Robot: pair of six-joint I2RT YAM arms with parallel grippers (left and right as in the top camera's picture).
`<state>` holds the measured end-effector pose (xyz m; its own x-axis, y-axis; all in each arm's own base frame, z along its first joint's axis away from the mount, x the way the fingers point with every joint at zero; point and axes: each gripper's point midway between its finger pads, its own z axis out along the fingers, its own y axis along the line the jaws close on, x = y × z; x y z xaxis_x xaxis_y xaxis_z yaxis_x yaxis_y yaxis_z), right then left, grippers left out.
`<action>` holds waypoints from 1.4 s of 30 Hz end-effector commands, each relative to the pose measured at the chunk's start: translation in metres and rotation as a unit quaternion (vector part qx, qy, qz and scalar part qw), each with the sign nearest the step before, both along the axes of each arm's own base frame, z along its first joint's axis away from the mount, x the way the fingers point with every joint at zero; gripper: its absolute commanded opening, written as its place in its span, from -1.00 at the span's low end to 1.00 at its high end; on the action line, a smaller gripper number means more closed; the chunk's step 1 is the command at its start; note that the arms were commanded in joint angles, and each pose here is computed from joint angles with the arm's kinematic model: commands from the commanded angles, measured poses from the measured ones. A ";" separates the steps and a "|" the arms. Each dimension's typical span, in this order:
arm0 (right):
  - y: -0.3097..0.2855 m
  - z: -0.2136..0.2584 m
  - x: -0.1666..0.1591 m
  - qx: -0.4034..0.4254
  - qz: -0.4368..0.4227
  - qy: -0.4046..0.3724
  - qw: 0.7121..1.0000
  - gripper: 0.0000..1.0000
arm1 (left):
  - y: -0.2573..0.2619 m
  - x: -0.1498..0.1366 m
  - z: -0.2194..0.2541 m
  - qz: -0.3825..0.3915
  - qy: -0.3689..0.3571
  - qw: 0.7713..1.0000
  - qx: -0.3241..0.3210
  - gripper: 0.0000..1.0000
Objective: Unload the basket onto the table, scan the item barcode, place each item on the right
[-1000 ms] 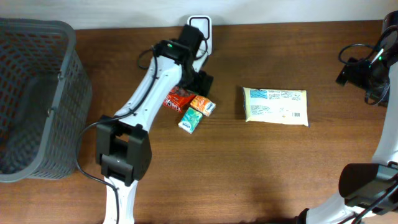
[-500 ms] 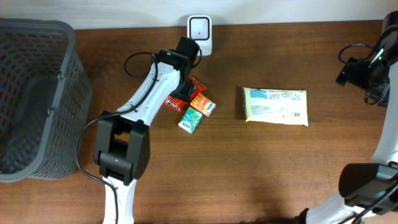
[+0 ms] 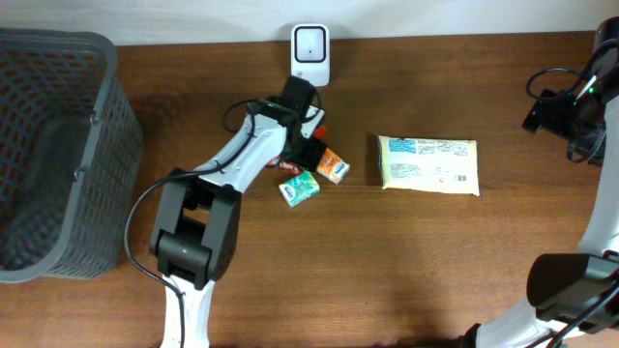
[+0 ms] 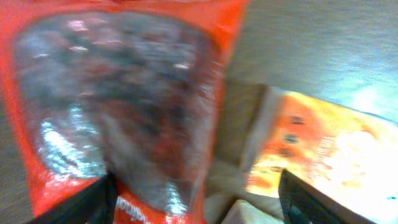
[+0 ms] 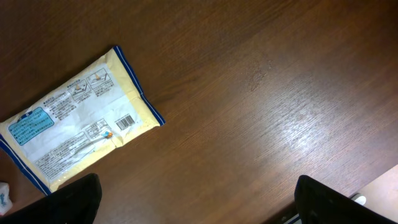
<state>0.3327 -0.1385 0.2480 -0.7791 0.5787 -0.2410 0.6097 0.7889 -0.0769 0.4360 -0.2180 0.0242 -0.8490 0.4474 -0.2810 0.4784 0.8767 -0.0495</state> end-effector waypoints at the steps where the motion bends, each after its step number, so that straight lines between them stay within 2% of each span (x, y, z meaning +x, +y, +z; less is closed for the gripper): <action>1: -0.003 0.000 0.000 -0.009 0.002 0.004 1.000 0.97 | -0.022 -0.012 0.009 -0.022 0.010 0.999 -0.024 0.64; 5: -0.003 0.000 0.000 -0.009 0.002 0.004 1.000 0.97 | -0.033 0.008 0.070 -0.002 -0.051 0.997 -0.062 0.64; 7: -0.003 0.000 0.000 -0.009 0.002 0.004 1.000 0.97 | -0.036 0.013 0.079 0.012 -0.061 0.995 -0.076 0.64; 11: -0.003 0.000 0.000 -0.009 0.002 0.004 1.000 0.97 | -0.063 -0.007 0.057 -0.019 -0.012 0.993 -0.114 0.64; 13: -0.003 0.000 0.000 -0.009 0.002 0.004 1.000 0.97 | -0.079 -0.017 0.038 -0.036 0.005 0.993 -0.111 0.64; 15: -0.003 0.000 0.000 -0.009 0.002 0.004 1.000 0.97 | -0.085 -0.020 0.017 -0.041 0.004 0.996 -0.084 0.59; 16: -0.003 0.000 0.000 -0.009 0.002 0.004 1.000 0.97 | -0.080 -0.016 0.004 -0.035 -0.009 0.998 -0.047 0.44; 17: -0.003 0.000 0.000 -0.009 0.002 0.004 1.000 0.97 | -0.077 -0.014 -0.002 -0.030 -0.015 0.999 -0.031 0.42; 19: -0.003 0.000 0.000 -0.009 0.002 0.004 1.000 0.97 | -0.077 -0.014 -0.012 -0.030 -0.012 0.999 -0.022 0.29; 21: -0.003 0.000 0.000 -0.009 0.002 0.004 1.000 0.97 | -0.074 -0.018 -0.015 -0.030 -0.003 0.999 -0.016 -0.08; 22: -0.003 0.000 0.000 -0.009 0.002 0.004 1.000 0.96 | -0.073 -0.020 -0.016 -0.030 0.002 0.999 -0.013 -0.18; 24: -0.003 0.000 0.000 -0.009 0.002 0.004 1.000 0.97 | -0.068 -0.025 -0.018 -0.029 0.015 0.999 -0.005 -0.23; 26: -0.003 0.000 0.000 -0.009 0.002 0.004 1.000 0.96 | -0.053 -0.037 -0.022 -0.024 0.041 0.999 0.024 -0.35; 30: -0.003 0.000 0.000 -0.009 0.002 0.004 1.000 0.97 | -0.010 -0.068 -0.026 -0.015 0.096 0.988 0.124 -0.67; 33: -0.003 0.000 0.000 -0.009 0.002 0.004 1.000 0.97 | 0.027 -0.081 -0.021 0.011 0.114 0.971 0.212 -0.67; 35: -0.003 0.000 0.000 -0.009 0.002 0.004 1.000 0.97 | 0.064 -0.083 -0.009 0.047 0.104 0.948 0.296 -0.69; 37: -0.003 0.000 0.000 -0.009 0.002 0.004 1.000 0.97 | 0.089 -0.079 -0.001 0.082 0.097 0.935 0.332 -0.70; 40: -0.003 0.000 0.000 -0.009 0.002 0.004 1.000 0.97 | 0.111 -0.069 0.005 0.144 0.101 0.930 0.322 -0.74; 42: -0.003 0.000 0.000 -0.009 0.002 0.004 1.000 0.97 | 0.111 -0.059 0.009 0.168 0.109 0.938 0.282 -0.68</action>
<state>0.3327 -0.1385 0.2477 -0.7796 0.5785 -0.2399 0.6094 0.7891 -0.0773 0.3572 -0.1230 0.0274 -0.9414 0.2840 0.1818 0.3349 0.8508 0.4050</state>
